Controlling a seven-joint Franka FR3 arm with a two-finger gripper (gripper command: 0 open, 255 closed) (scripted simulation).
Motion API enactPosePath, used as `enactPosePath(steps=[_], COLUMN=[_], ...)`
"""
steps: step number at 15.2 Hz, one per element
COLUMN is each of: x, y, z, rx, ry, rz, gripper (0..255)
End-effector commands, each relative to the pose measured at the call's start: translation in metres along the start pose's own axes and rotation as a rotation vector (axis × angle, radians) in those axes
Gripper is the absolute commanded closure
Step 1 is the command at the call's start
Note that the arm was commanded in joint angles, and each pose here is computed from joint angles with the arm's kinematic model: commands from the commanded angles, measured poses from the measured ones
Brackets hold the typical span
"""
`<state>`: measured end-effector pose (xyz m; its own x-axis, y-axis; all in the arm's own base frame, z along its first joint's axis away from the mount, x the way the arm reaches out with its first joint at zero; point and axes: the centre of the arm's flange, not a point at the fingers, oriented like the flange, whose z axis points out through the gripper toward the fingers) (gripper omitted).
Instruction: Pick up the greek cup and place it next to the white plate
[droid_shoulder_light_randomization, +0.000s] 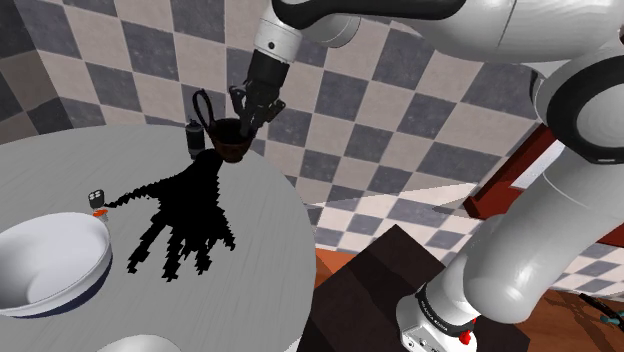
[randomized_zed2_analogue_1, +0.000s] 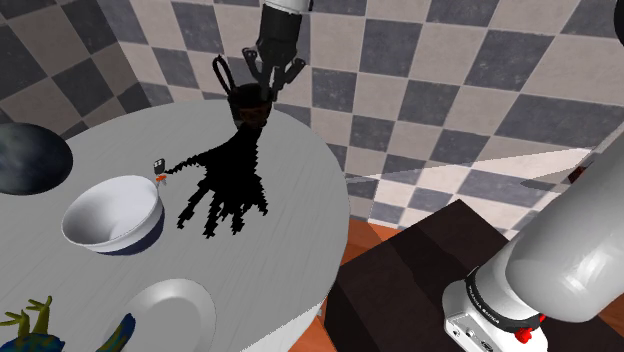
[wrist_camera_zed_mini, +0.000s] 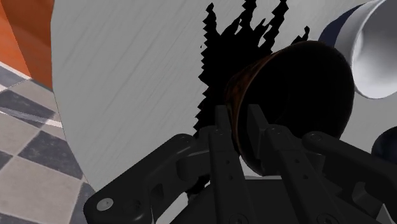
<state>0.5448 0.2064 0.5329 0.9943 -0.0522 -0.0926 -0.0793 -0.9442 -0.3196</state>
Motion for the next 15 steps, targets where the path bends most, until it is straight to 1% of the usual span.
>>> enactPosePath(steps=[1,15], x=[-0.009,-0.079], y=[-0.024,-0.185], z=[0.011,0.071], rx=[0.000,0.000], ry=[0.001,0.001], rz=[0.001,0.001], gripper=[255,255])
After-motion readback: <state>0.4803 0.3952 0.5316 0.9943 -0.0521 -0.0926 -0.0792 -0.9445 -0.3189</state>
